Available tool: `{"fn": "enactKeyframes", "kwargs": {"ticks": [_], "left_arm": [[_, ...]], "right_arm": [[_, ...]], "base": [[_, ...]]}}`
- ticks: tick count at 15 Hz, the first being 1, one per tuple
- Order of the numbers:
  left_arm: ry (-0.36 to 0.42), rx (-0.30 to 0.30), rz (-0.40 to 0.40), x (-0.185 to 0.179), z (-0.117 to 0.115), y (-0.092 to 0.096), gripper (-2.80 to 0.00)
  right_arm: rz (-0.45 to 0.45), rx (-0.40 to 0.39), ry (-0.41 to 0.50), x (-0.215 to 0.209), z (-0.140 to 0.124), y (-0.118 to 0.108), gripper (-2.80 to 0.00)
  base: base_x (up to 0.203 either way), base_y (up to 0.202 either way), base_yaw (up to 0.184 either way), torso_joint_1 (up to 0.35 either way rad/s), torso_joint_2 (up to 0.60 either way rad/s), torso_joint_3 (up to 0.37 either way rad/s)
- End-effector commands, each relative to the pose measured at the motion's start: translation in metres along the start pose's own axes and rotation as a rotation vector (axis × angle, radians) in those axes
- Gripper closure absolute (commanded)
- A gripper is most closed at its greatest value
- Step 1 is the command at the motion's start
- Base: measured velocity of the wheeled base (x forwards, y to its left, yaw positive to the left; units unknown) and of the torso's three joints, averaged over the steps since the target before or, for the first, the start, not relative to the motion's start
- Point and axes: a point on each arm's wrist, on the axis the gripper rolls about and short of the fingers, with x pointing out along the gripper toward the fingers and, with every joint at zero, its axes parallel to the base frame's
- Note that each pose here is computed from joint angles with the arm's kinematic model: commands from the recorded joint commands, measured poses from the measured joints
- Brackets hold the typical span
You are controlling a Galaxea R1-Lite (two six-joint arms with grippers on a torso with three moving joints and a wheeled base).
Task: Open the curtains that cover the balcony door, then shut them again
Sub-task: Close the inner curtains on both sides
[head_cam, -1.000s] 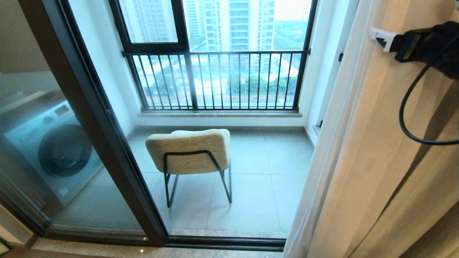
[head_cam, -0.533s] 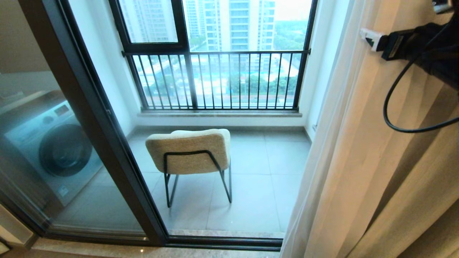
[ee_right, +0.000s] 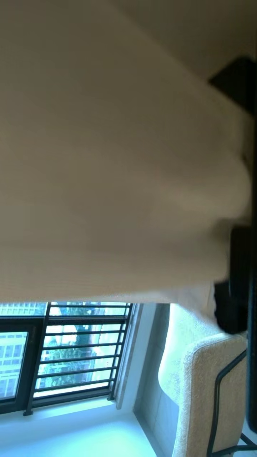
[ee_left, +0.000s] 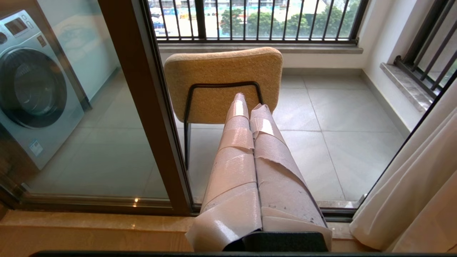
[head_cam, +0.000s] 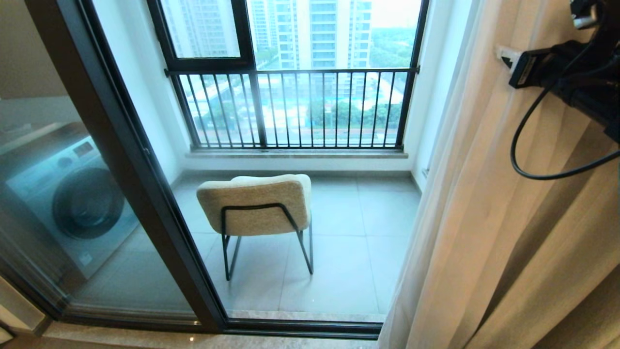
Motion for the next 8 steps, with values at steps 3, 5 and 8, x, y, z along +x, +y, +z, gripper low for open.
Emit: {"fn": "enactKeyframes", "kwargs": {"ticks": [3,5,8], "left_arm": [[-0.001,-0.001,0.000,0.0000,0.0000,0.0000,0.00],[-0.001,-0.001,0.000,0.0000,0.0000,0.0000,0.00],[-0.001,-0.001,0.000,0.0000,0.0000,0.0000,0.00]], "right_arm": [[-0.003,-0.003,-0.013,-0.0016,0.0040,-0.0008,0.00],[-0.010,-0.006,-0.021,-0.0034,0.0076,-0.0032,0.00],[-0.016,-0.009,-0.032,-0.0065,0.0126,-0.0056,0.00]], "base": [[0.000,0.000,0.000,0.000,0.00,0.000],[0.000,0.000,0.000,0.000,0.00,0.000],[0.000,0.000,0.000,0.000,0.00,0.000]]}}
